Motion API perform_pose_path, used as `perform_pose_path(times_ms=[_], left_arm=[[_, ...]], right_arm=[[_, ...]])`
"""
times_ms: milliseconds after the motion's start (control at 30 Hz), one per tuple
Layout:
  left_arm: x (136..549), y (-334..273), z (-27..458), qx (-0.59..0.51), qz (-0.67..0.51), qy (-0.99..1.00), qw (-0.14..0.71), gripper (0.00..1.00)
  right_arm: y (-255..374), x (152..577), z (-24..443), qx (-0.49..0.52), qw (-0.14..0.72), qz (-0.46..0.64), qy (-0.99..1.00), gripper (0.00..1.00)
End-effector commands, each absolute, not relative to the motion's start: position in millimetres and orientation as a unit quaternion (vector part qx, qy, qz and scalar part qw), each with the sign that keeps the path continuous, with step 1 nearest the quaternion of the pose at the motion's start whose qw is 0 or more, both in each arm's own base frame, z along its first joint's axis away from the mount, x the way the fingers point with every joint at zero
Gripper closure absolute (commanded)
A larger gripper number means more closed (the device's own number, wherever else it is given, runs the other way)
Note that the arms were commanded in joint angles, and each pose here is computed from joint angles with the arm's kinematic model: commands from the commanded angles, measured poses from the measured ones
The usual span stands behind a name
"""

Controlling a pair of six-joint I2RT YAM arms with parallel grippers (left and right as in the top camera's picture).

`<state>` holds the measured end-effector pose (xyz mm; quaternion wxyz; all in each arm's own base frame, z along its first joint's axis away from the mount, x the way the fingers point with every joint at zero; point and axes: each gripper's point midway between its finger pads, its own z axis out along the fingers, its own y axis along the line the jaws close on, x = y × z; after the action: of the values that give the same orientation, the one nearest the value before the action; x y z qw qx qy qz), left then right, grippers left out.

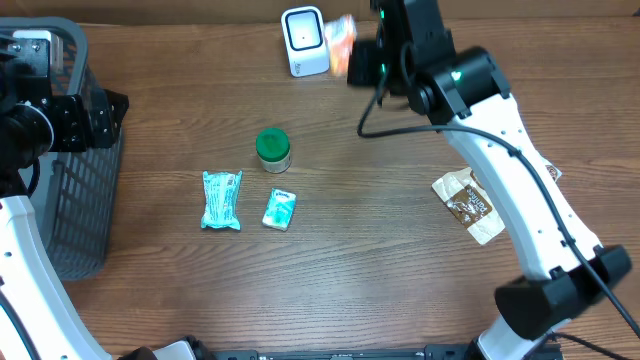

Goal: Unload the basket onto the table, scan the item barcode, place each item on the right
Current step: 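Lift the orange pack and hold it under the white scanner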

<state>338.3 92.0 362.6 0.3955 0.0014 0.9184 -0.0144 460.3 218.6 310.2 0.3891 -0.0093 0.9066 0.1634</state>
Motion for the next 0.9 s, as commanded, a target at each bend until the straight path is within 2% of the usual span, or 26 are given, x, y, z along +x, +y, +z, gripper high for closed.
perform_pose_path(times_ms=[0,233,433,600,867], left_arm=[[340,90,361,0.013,-0.019,0.918,0.396,0.00],[340,90,361,0.012,-0.018,0.918,0.395,0.00],[340,90,361,0.012,-0.019,0.918,0.395,0.00],[340,90,361,0.012,-0.019,0.918,0.395,0.00],[340,90,361,0.012,-0.019,0.918,0.395,0.00]], right_arm=[[202,501,296,-0.026,0.446,0.033,0.894,0.96],[221,561,270,-0.063,0.529,-0.099,0.840,0.96],[256,598,222,-0.170,0.549,-0.174,0.800,0.96],[268,613,189,-0.219,0.551,-0.226,0.773,0.96],[270,617,160,-0.231,0.537,-0.236,0.776,0.96]])
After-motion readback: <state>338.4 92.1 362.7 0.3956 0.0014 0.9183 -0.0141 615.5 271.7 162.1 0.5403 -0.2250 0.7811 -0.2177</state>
